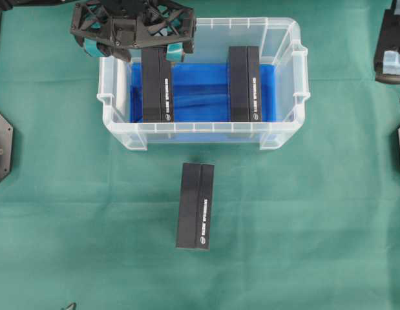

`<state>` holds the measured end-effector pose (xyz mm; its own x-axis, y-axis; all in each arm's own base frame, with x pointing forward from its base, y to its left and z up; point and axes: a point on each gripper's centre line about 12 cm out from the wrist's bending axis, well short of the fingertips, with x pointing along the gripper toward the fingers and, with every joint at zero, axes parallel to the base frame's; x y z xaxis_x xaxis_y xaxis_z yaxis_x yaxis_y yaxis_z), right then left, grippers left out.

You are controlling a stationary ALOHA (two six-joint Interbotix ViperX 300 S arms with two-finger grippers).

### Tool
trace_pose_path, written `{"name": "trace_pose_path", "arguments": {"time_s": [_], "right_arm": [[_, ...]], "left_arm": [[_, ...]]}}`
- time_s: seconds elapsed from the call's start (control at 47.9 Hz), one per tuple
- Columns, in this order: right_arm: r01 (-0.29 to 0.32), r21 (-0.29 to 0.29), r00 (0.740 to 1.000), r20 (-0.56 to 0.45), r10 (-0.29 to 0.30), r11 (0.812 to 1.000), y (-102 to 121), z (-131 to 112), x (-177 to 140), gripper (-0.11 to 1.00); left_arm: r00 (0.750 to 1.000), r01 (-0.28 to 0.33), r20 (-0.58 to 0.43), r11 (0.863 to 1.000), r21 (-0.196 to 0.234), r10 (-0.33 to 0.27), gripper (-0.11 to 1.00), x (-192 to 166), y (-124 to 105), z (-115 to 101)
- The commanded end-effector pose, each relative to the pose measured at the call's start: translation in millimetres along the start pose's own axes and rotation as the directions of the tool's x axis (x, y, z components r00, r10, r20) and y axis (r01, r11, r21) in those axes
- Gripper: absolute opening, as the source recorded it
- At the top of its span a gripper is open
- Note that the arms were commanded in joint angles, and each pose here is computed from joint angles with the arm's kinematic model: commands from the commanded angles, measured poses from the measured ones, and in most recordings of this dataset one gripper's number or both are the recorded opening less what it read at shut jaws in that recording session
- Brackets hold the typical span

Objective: Take the box out of the case with the left arm.
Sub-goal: 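Move the open left gripper over the left black box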

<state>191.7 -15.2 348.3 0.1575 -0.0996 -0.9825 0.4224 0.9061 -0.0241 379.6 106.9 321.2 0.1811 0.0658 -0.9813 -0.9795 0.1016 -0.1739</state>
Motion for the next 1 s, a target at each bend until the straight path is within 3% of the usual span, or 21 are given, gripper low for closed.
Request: {"name": "trace_pose_path", "arguments": {"time_s": [0.0,0.982], "right_arm": [[-0.005,0.001,1.0,0.016,0.005,1.0,-0.3,0.7,-3.8,0.01],[0.0,0.0,1.0,0.015,0.0,1.0,-0.9,0.5,-2.9,0.01]], "left_arm": [[0.999,0.042,0.014,0.999,0.001,-0.042,0.99,-12.2,-3.2,0.6],[0.999,0.036,0.009,0.999,0.015,-0.036,0.99,-3.1,-6.3,-4.3]]}}
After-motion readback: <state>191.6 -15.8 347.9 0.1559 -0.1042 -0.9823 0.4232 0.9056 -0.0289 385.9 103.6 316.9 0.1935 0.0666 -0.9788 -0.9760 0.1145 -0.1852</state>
